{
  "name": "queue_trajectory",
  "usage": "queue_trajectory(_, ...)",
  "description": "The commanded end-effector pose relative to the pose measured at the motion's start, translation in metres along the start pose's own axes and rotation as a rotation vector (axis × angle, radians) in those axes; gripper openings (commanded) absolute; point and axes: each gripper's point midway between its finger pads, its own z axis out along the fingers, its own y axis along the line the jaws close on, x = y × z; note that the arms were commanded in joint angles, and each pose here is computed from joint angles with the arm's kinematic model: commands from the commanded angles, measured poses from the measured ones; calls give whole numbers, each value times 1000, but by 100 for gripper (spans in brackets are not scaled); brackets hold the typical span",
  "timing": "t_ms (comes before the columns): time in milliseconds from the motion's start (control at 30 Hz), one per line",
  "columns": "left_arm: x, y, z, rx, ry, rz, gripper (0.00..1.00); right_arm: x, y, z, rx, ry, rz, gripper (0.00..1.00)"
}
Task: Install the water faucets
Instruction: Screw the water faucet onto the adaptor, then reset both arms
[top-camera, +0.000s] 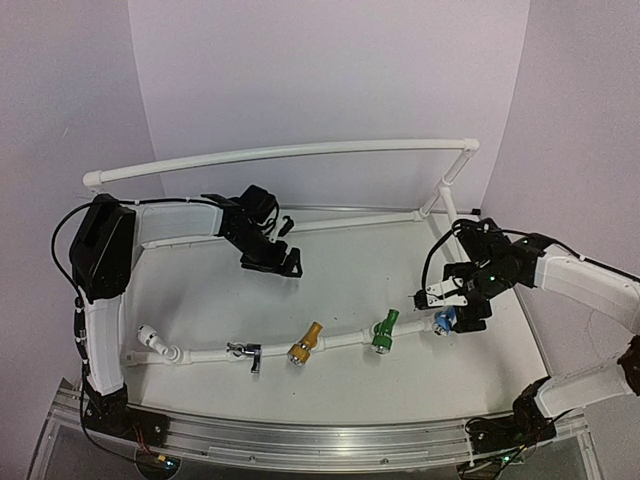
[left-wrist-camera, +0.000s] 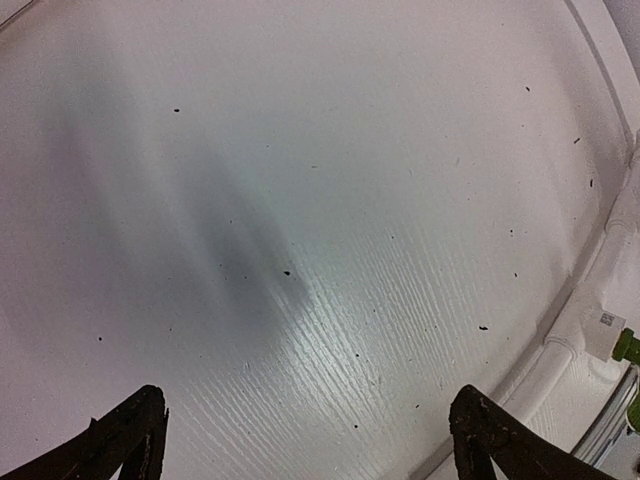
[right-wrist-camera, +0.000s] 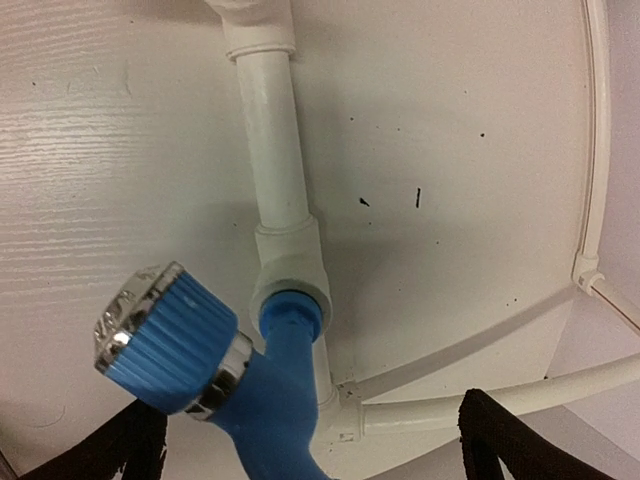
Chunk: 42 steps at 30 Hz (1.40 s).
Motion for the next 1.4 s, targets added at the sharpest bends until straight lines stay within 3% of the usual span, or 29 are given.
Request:
queue_trajectory(0, -18, -8, -22, 16, -64, 11, 98, -15, 6, 1, -8, -44, -42, 98)
queue_trajectory(267, -18, -7, -22, 14, -65, 13, 98, -25, -3, 5, 18, -55, -51, 98)
queue_trajectory(833, -16, -6, -24, 8, -66, 10, 98, -52, -69, 10, 83, -59, 230, 98)
queue_trajectory(1367, -17, -7, -25, 14, -74, 9, 99, -51, -56, 1, 60, -76, 213, 98)
